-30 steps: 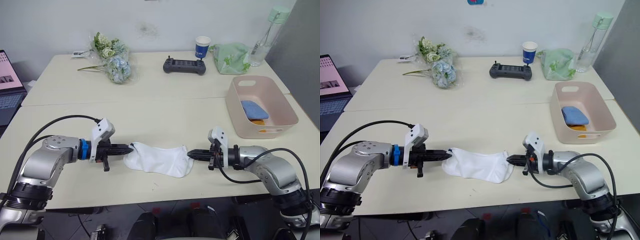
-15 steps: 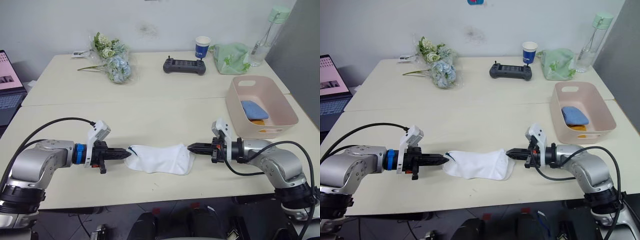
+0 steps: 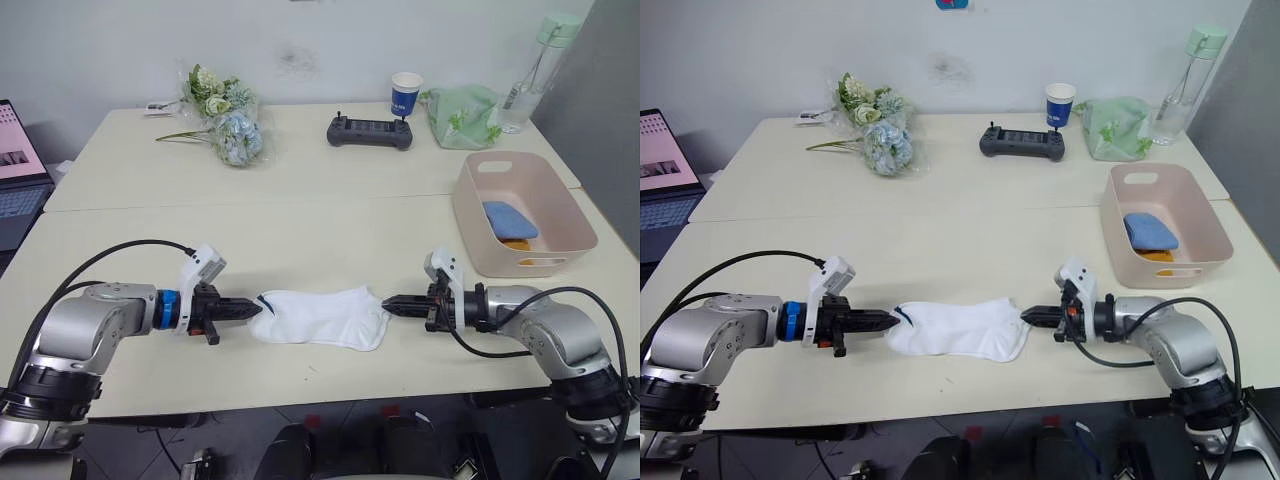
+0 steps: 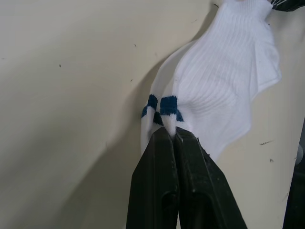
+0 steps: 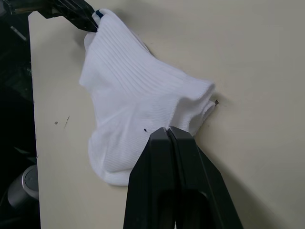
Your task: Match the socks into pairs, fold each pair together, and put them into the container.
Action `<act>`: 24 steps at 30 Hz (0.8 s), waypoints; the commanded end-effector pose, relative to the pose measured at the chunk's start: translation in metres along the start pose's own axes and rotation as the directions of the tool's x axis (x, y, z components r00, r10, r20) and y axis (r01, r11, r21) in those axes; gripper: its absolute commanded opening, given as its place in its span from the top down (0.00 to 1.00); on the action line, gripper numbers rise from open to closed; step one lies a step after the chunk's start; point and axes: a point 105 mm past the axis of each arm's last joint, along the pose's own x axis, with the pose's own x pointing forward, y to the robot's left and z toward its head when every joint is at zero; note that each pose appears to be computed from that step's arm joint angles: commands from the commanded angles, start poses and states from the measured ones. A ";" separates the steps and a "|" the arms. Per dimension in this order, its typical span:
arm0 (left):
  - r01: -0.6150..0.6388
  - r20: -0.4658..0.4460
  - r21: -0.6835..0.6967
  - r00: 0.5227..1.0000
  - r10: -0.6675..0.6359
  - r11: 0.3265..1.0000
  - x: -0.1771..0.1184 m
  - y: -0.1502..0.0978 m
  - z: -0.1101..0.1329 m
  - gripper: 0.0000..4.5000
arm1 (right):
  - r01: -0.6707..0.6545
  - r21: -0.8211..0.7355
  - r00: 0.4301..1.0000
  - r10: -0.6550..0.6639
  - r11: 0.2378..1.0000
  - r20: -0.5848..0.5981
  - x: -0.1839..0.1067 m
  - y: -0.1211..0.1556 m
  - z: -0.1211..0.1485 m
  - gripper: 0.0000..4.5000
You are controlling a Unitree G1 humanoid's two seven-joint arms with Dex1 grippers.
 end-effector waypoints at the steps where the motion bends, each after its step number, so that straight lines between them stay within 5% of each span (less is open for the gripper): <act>1: 0.010 0.010 0.057 1.000 -0.011 0.998 0.002 0.000 0.008 1.00 | -0.020 -0.039 0.999 0.021 0.999 0.034 -0.005 0.007 0.013 1.00; 24: -0.011 0.043 0.147 0.999 0.005 0.989 0.008 0.005 0.013 1.00 | -0.004 -0.044 1.000 0.005 0.999 0.028 -0.001 0.004 0.009 0.96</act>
